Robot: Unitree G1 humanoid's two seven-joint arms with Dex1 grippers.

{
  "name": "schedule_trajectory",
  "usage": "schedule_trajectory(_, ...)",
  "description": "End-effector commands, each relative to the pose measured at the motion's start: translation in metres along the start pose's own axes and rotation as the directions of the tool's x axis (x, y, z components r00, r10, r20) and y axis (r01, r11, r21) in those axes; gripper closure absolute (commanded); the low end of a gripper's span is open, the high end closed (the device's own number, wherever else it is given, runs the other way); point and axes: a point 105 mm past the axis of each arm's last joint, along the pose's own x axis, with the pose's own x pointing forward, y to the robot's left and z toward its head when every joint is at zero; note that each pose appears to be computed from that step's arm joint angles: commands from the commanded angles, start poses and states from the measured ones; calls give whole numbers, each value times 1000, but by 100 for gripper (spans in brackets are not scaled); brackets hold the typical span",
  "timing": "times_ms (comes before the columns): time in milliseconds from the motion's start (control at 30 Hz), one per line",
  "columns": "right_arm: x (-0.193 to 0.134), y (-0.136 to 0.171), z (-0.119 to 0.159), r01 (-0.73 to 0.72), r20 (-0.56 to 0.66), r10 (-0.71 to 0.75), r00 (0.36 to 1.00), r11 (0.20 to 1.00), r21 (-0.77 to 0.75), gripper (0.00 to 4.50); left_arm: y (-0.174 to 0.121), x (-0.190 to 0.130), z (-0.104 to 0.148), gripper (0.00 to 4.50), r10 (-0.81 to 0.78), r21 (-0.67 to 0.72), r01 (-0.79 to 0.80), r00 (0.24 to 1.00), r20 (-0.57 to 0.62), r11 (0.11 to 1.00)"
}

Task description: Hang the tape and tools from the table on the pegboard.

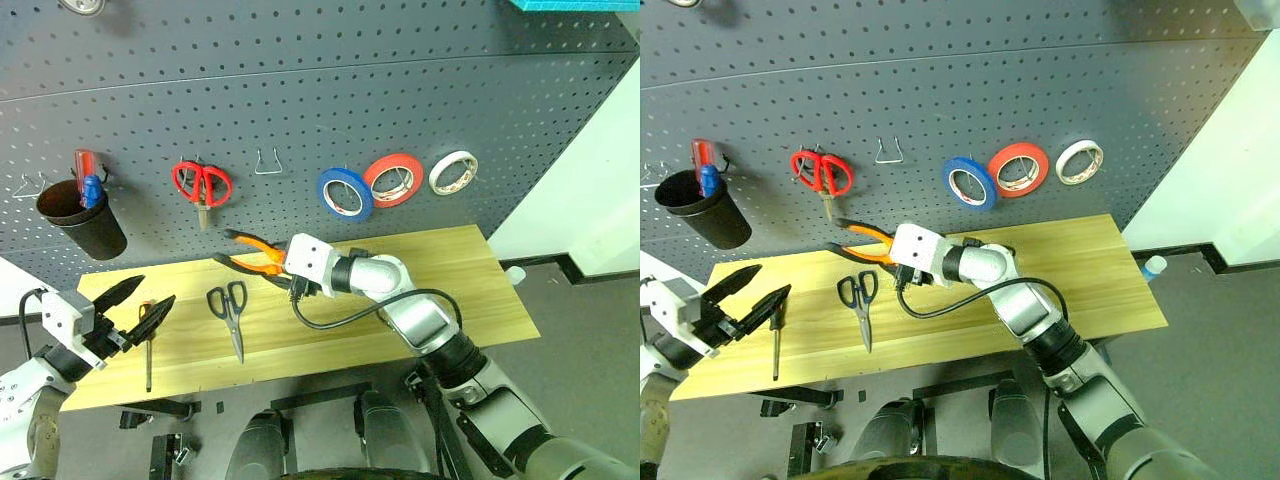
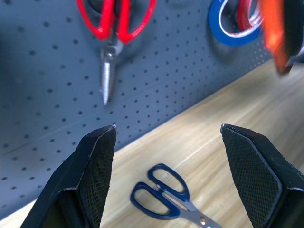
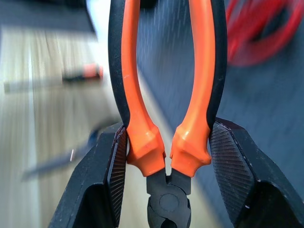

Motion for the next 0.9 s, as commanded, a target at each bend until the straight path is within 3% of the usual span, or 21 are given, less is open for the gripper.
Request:
schedule_trajectory(33,-6,-35,69,91,213,-61,975,986,-136,228,7,4,17,82,44,48,-47,997,68,998)
schedule_trajectory(267,10,-87,117,289,350,-224,909,947,-142,228,11,27,45,82,114,90,-137,968,225,986)
schedule_trajectory(467,19,-113,124,348,391,-296,872,935,-69,228,-7,28,53,82,118,86,-145,958,261,986)
schedule_trajectory(900,27,-132,132,395,463,-357,811,919,16,228,-39,10,67,82,127,54,-147,955,268,988)
